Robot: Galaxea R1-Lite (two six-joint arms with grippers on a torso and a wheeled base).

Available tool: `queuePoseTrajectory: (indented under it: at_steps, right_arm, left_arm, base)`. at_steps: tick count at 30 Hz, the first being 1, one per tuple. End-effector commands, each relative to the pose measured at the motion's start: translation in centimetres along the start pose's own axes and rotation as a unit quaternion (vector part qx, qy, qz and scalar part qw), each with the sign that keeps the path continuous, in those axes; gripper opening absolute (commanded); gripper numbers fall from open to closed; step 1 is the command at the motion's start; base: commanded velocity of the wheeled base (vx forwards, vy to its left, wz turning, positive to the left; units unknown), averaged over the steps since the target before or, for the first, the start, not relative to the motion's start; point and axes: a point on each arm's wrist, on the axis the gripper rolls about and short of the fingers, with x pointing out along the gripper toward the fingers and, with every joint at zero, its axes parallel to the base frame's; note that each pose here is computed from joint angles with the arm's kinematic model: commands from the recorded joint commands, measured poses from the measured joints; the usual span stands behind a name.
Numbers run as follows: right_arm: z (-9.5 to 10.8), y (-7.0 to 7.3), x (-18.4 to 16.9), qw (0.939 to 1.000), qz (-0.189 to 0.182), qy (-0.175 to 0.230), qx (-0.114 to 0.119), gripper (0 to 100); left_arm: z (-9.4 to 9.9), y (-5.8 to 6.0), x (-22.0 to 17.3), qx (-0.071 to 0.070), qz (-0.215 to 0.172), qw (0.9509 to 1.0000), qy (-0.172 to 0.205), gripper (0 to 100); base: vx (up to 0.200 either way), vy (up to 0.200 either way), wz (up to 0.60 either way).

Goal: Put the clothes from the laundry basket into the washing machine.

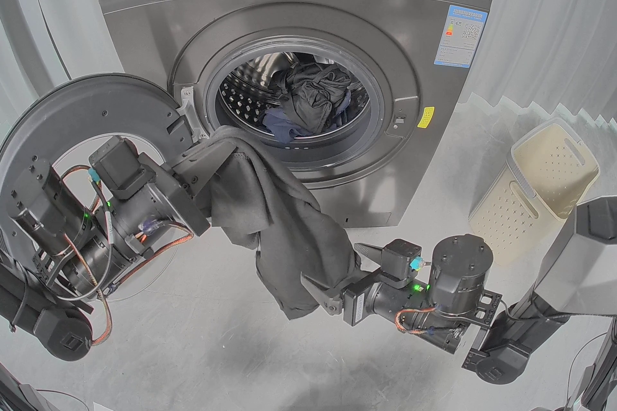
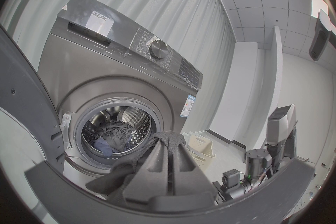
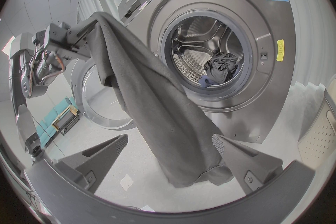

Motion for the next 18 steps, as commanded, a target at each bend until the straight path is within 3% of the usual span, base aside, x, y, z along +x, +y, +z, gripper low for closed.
queuePoseTrajectory:
  at_steps: [1, 10, 18]
  right_arm:
    - [-0.7, 0.4, 0.0, 0.9999, 0.006, 0.013, -0.002, 100]
    - [-1.1, 0.8, 0.9, 0.9999, 0.011, 0.008, -0.003, 100]
    - [-1.3, 1.8, 2.0, 0.9997, 0.023, -0.005, -0.002, 100]
  left_arm:
    - [-0.2, 0.2, 0.6, 0.0, 0.006, 1.0, -0.003, 0]
    - [0.0, 0.3, 1.2, 0.003, 0.013, 0.9998, -0.013, 0]
    - [0.3, 1.0, 2.4, 0.007, 0.05, 0.9981, -0.034, 0]
  base:
    - [0.0, 0.0, 0.0]
    - [0.0, 0.0, 0.0]
    - [0.0, 0.0, 0.0]
